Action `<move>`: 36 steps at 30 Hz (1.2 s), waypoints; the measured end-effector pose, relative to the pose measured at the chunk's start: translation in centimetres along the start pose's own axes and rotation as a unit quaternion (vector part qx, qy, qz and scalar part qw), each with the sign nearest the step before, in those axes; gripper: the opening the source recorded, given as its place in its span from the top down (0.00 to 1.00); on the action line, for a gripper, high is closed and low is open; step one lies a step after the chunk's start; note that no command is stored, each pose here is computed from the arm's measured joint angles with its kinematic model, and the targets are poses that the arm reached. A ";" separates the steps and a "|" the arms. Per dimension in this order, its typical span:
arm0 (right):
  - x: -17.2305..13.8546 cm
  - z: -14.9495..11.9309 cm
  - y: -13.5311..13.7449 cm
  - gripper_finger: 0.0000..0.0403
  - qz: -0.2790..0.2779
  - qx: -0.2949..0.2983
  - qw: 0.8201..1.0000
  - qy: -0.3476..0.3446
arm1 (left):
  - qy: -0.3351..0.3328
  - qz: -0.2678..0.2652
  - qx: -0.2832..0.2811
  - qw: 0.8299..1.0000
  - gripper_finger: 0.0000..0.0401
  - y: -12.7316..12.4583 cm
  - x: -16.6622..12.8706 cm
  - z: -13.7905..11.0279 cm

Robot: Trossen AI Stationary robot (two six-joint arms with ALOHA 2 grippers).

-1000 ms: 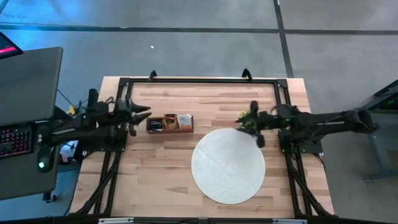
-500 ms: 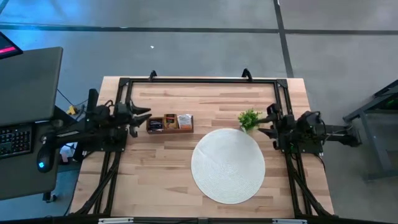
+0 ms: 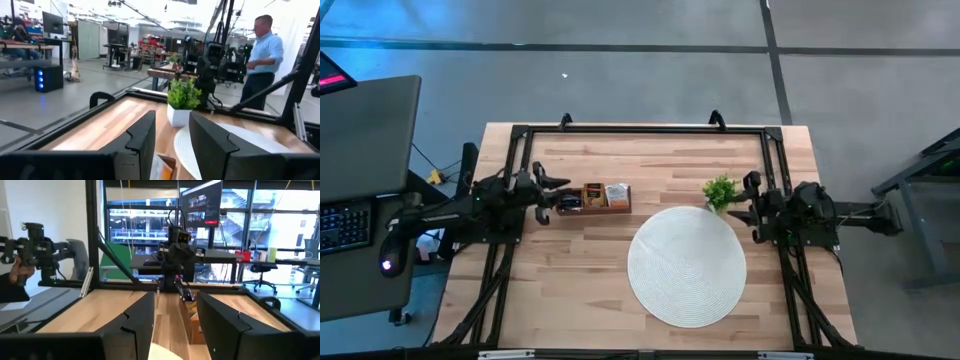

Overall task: Pick & Place Tea
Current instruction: Return to Home Position

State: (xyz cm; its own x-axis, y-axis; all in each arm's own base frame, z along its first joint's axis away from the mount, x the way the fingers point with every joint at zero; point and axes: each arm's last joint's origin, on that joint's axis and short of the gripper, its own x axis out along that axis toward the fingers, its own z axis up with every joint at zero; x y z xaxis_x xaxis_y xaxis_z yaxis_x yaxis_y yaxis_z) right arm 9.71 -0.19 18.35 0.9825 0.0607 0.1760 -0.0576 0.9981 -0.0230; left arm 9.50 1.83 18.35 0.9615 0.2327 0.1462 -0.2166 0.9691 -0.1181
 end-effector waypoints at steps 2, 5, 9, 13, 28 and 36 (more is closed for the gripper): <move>0.0 0.1 0.0 0.64 0.000 -0.003 1.000 -0.004 | 0.006 0.001 0.003 1.000 0.71 0.0 0.0 -0.2; 0.0 0.1 0.0 0.64 0.000 -0.011 1.000 -0.004 | 0.034 0.005 0.007 0.999 0.71 0.1 0.0 -0.8; 0.0 0.0 0.0 0.64 0.000 -0.018 1.000 -0.001 | 0.076 -0.016 0.007 0.997 0.71 0.0 -0.1 -1.5; 0.0 0.0 0.0 0.64 0.000 -0.020 1.000 0.001 | 0.093 -0.034 0.001 0.995 0.71 -0.1 0.0 -1.8; 0.0 -0.1 0.0 0.64 0.001 -0.019 1.000 0.006 | 0.093 -0.028 0.001 0.995 0.71 0.0 0.0 -1.9; 0.0 -0.1 0.0 0.64 0.001 -0.019 1.000 0.006 | 0.094 -0.028 0.001 0.995 0.71 0.0 0.0 -1.9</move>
State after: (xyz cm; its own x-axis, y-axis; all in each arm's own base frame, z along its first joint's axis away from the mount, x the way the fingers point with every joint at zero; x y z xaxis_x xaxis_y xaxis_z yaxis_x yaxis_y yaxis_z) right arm 9.72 -0.20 18.23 0.9847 0.0617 0.1631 -0.0523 0.9967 -0.0614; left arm 9.85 1.66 16.50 0.9866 0.1598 -0.0330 -0.1626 0.9802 -0.1131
